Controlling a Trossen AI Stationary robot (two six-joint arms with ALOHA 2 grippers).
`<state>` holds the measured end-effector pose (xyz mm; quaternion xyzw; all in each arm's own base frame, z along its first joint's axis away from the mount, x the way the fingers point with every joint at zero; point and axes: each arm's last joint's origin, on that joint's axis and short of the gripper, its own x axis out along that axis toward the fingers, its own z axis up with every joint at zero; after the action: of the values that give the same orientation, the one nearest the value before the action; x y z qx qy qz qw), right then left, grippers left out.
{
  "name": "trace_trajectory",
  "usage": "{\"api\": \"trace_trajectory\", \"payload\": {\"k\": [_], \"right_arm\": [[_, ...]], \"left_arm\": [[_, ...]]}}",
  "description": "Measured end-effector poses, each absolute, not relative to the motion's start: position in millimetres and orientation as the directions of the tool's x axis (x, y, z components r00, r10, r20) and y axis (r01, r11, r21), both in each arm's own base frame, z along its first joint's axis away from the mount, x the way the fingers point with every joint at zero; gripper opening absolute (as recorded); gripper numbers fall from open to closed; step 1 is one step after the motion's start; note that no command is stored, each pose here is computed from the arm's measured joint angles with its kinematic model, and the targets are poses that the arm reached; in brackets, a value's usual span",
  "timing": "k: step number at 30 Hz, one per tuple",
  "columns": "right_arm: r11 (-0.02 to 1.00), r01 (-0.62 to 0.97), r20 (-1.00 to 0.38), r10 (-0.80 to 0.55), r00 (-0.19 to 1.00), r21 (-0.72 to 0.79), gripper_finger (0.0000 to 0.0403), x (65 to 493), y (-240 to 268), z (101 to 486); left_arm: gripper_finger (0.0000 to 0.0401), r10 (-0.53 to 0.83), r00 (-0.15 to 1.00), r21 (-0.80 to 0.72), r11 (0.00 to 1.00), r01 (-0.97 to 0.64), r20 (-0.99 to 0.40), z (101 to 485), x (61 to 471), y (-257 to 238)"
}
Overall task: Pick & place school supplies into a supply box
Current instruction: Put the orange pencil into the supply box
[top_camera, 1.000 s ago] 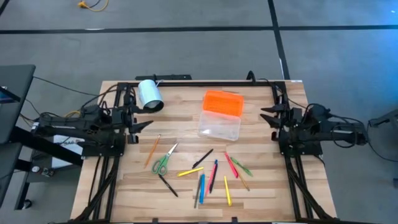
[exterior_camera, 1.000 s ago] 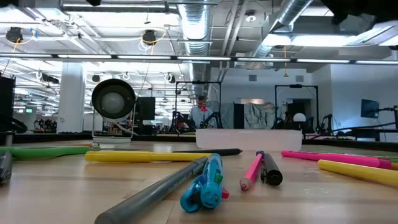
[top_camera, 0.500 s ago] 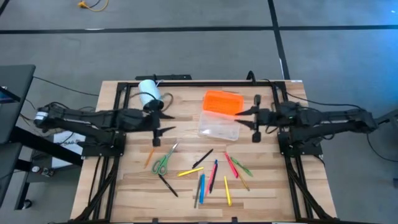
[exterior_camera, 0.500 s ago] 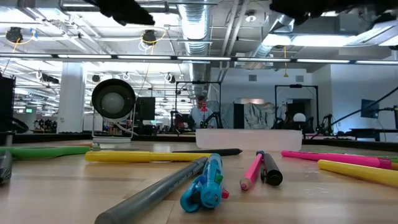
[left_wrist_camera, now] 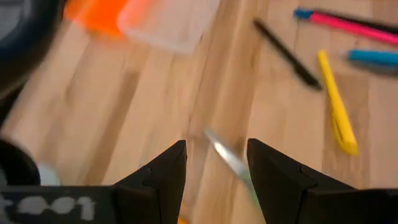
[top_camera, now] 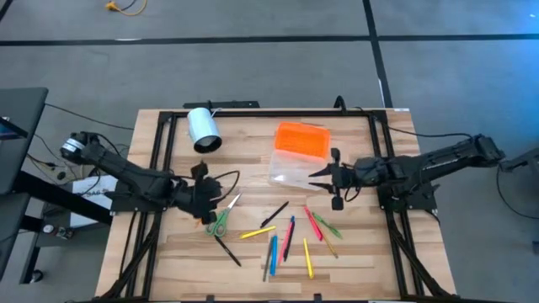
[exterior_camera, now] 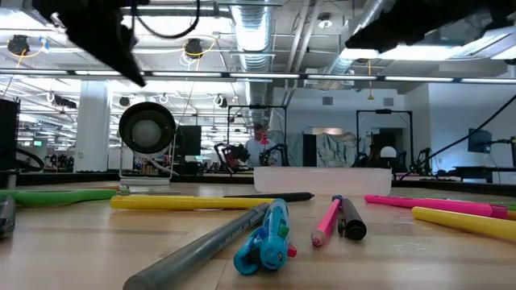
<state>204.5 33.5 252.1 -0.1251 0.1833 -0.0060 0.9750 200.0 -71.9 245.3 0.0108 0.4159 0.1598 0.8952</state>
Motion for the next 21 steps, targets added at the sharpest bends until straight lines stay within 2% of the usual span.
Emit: {"api": "trace_trajectory", "payload": {"k": [4,10,21], "right_arm": [[0.971,-0.049,-0.414,-0.054,0.909,-0.235,0.0098,211.1,42.7,239.8],[0.972,-0.087,-0.475,-0.029,0.88,-0.22,0.0098,224.0,54.4,221.0],[0.972,-0.111,-0.479,-0.002,0.878,-0.208,0.0098,236.2,65.9,207.7]], "left_arm": [[0.0161,0.364,0.521,0.149,0.901,-0.408,-0.772,232.1,194.1,-76.0],[0.0161,0.424,0.339,0.176,0.803,-0.57,-0.84,208.5,196.5,-73.6],[0.0161,0.416,0.075,0.283,0.728,-0.625,-0.906,166.0,215.3,-63.5]]}}
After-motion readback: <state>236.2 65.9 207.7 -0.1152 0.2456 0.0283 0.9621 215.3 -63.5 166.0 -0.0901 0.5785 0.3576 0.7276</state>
